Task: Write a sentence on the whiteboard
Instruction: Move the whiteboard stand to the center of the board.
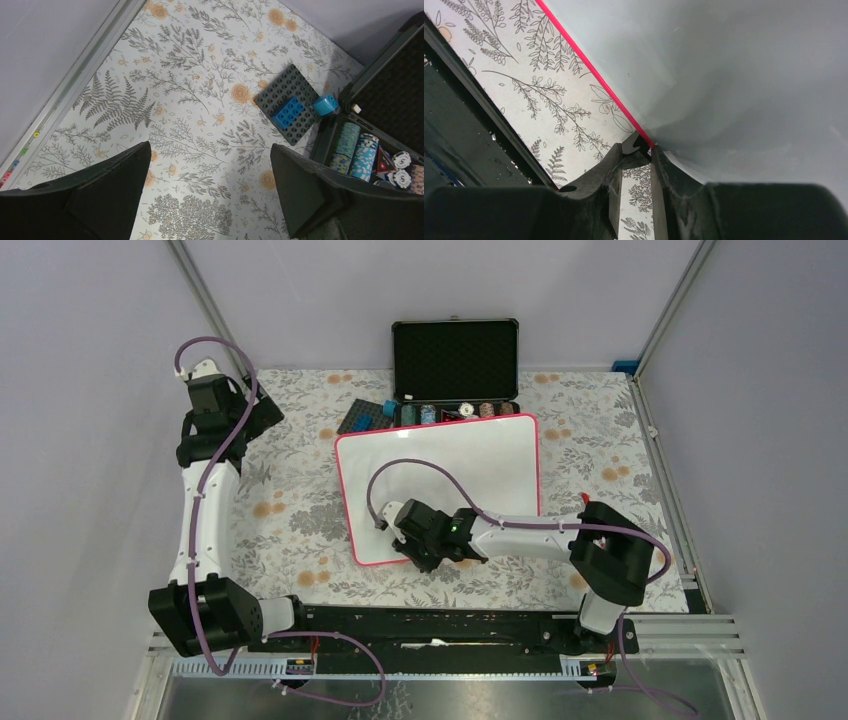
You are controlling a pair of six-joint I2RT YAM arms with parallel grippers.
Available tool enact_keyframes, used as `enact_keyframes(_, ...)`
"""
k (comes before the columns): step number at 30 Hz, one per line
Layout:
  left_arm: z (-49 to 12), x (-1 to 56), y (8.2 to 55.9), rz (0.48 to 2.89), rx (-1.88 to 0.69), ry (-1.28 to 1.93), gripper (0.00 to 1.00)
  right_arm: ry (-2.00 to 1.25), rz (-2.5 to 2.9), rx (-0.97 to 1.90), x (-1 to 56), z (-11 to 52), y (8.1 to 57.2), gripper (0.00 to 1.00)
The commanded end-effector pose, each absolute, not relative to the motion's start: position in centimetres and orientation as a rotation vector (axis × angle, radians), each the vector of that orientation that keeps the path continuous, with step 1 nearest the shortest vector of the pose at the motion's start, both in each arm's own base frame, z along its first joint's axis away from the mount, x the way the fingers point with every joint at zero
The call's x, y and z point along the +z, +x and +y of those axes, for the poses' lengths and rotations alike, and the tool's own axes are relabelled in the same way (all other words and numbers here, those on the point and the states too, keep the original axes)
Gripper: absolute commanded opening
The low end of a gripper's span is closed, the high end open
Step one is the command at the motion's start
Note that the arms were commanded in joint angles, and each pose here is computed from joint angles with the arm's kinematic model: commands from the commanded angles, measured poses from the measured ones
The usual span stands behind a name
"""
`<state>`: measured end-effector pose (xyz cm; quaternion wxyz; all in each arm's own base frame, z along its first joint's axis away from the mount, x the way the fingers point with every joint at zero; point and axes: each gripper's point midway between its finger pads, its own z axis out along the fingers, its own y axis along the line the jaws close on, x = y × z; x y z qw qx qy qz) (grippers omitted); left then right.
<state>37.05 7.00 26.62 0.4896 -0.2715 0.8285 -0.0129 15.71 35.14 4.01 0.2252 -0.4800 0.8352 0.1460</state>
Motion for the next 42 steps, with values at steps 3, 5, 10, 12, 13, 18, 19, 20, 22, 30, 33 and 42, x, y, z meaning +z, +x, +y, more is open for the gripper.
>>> enact_keyframes(3, 6.3, 29.6, 37.6, 1.926, -0.082, -0.565, 0.99, -1.49, 2.048, 0.525, 6.3, 37.9, 16.6, 0.0)
enact_keyframes(5, 6.3, 29.6, 37.7, 1.929, -0.085, -0.557, 0.99, -1.507, 2.028, 0.552, 6.7, 37.9, 17.0, 0.0)
enact_keyframes(10, 6.4, 29.4, 37.6, 1.936, -0.077, -0.555, 0.99, -1.593, 2.028, 0.665, 6.1, 37.5, 14.7, 0.0)
enact_keyframes(12, 6.3, 29.2, 37.6, 1.938, -0.077, -0.556, 0.99, -1.628, 2.041, 0.676, 5.4, 37.1, 13.4, 0.0)
enact_keyframes(13, 6.3, 29.2, 37.6, 1.939, -0.078, -0.558, 0.99, -1.648, 2.037, 0.676, 5.3, 36.9, 12.9, 0.0)
enact_keyframes(18, 6.2, 29.4, 37.6, 1.934, -0.089, -0.562, 0.99, -1.751, 1.998, 0.701, 5.5, 36.3, 10.7, 0.0)
enact_keyframes(19, 6.2, 29.4, 37.6, 1.933, -0.092, -0.562, 0.99, -1.779, 1.982, 0.695, 5.5, 36.0, 10.6, 0.0)
enact_keyframes(20, 6.1, 29.4, 37.6, 1.933, -0.095, -0.562, 0.99, -1.798, 1.972, 0.687, 5.5, 35.8, 10.5, 0.0)
enact_keyframes(22, 6.1, 29.4, 37.6, 1.933, -0.097, -0.56, 0.99, -1.825, 1.945, 0.675, 5.7, 35.4, 10.5, 0.0)
enact_keyframes(30, 6.0, 29.3, 37.8, 1.939, -0.101, -0.556, 0.99, -1.801, 1.896, 0.549, 6.2, 35.0, 14.0, 0.0)
enact_keyframes(33, 6.0, 29.1, 37.8, 1.944, -0.102, -0.558, 0.99, -1.756, 1.917, 0.522, 6.3, 35.1, 15.4, 0.0)
enact_keyframes(42, 5.5, 29.1, 38.0, 1.952, -0.13, -0.535, 0.99, -1.685, 1.965, 0.483, 6.1, 34.3, 17.7, 0.0)
